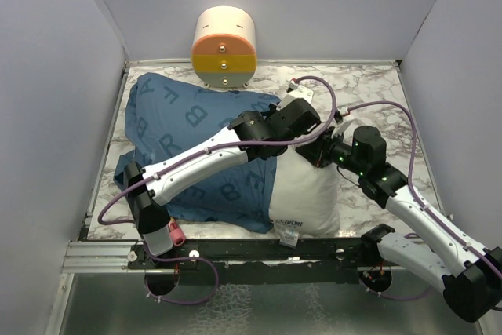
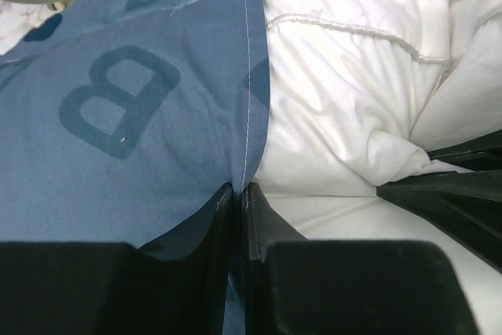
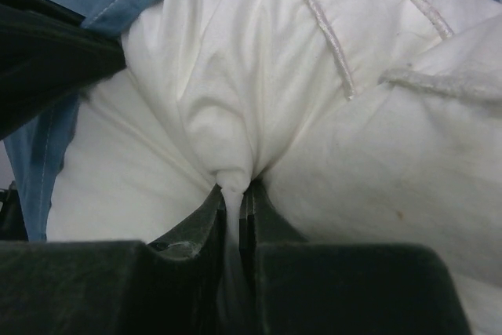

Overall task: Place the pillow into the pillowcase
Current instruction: Stuff the pillow into the pillowcase.

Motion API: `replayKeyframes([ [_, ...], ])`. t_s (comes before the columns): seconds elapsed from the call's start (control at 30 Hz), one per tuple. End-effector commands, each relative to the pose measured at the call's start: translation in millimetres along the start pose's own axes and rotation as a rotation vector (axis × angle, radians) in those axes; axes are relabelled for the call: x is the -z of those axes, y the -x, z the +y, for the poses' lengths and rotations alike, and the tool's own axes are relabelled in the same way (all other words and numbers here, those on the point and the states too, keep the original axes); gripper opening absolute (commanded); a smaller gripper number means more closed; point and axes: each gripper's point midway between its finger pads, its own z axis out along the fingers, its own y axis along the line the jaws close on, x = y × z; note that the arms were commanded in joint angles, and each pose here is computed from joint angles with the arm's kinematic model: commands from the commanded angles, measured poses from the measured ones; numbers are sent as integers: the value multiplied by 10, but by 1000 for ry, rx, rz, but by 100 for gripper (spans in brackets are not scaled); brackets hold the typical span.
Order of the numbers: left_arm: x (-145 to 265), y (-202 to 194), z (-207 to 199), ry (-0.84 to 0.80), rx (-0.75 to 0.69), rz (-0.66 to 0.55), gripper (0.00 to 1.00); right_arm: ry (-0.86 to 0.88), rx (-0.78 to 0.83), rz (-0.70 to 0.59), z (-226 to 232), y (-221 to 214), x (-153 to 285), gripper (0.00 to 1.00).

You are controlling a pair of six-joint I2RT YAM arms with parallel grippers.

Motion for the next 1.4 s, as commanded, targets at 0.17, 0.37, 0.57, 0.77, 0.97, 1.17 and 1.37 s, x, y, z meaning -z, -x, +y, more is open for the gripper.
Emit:
replayKeyframes([
  [0.17, 307, 316, 75, -154, 81, -59, 0, 20, -51, 158, -64, -442, -106, 4],
  [0.37, 478, 801, -119, -515, 279, -208, 0, 165, -90, 85, 207, -187, -278, 3],
  [0.57, 1172, 1872, -479, -970, 451, -475, 0, 373, -118, -82, 696, 592, -508, 3],
  [0.77, 1968, 2412, -583, -1245, 482, -625, 0, 415, 28, -332, 1110, 1805, -486, 2],
  [0.97, 2145, 2068, -398, -1230, 536, -658, 0, 356, 31, -355, 978, 1739, -404, 3],
  [1.17, 1274, 968, -481, -1082, 679, -456, 0, 220, -18, -51, 301, 299, -452, 13],
  [1.37, 516, -157, -746, -1007, 785, -162, 0, 182, 72, 37, 291, -161, 201, 38],
])
